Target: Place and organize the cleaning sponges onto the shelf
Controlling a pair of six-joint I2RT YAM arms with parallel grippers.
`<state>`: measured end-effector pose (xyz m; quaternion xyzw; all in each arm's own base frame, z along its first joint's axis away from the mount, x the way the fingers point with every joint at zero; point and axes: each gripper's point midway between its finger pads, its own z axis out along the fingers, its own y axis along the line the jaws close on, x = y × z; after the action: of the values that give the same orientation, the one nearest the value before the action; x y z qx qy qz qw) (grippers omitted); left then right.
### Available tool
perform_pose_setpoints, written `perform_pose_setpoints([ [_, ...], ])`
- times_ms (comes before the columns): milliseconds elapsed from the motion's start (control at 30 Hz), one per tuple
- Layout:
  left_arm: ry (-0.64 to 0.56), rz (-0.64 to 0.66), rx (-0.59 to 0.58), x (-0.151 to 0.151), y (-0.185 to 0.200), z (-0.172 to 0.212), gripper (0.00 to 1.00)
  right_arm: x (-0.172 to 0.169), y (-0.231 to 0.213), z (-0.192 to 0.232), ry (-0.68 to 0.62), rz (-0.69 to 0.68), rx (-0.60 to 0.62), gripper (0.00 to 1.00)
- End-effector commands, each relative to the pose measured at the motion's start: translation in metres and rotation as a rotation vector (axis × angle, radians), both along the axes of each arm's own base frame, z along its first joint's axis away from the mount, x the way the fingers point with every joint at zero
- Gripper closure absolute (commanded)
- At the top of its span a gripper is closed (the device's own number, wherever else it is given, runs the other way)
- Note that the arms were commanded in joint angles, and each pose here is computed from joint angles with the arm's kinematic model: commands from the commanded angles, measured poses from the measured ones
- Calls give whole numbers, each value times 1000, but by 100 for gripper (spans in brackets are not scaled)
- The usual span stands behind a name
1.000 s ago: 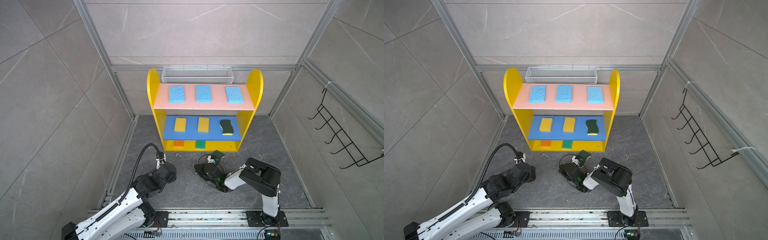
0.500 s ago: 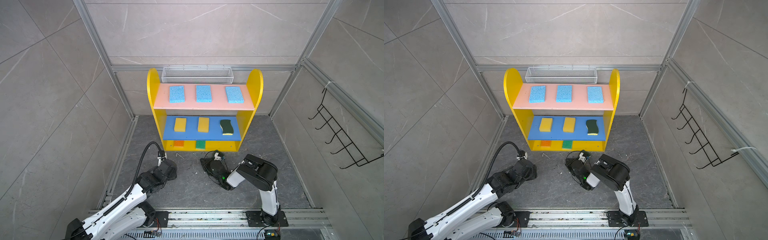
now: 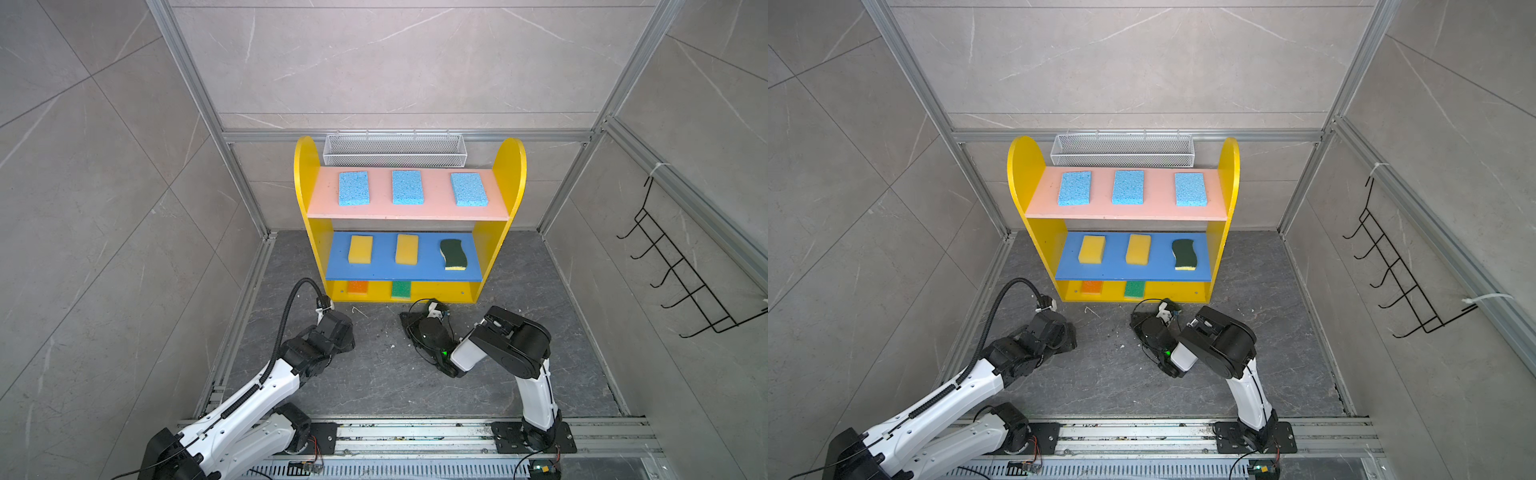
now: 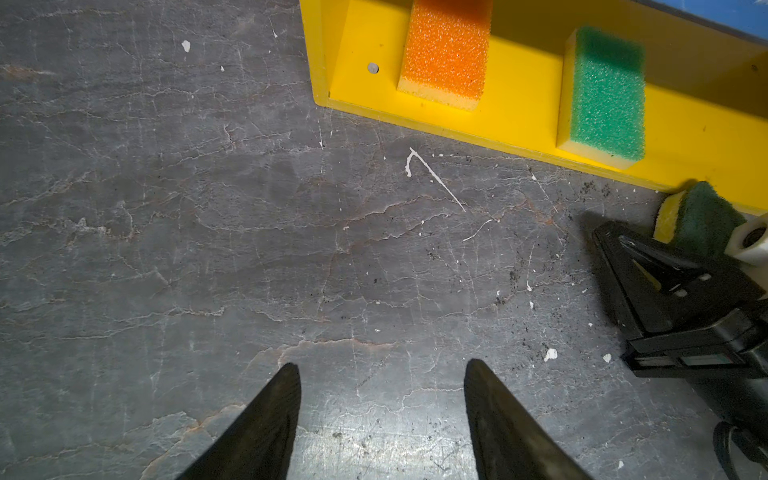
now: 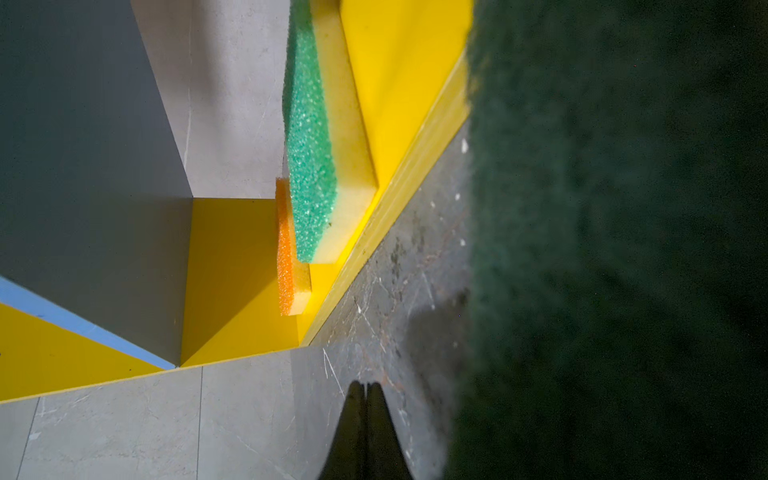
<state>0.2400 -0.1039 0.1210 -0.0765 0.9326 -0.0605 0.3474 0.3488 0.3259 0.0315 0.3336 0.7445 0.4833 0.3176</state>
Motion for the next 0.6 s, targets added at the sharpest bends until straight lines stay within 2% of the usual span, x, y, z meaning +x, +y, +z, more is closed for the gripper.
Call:
perform_pose_setpoints([
  [0,-23,-20,-21,5,-4,3,34,11,-35,-38,60,-122,-145,100],
  [333,-41,-18,-26,7,0,5,35,4,-79,-19,57,-262,-258,100],
  [433,-43,-19,-27,7,0,4,35,4,-81,-13,46,-259,-279,100],
  [567,-35,-16,-30,7,0,0,35,8,-69,-12,40,-228,-250,100],
])
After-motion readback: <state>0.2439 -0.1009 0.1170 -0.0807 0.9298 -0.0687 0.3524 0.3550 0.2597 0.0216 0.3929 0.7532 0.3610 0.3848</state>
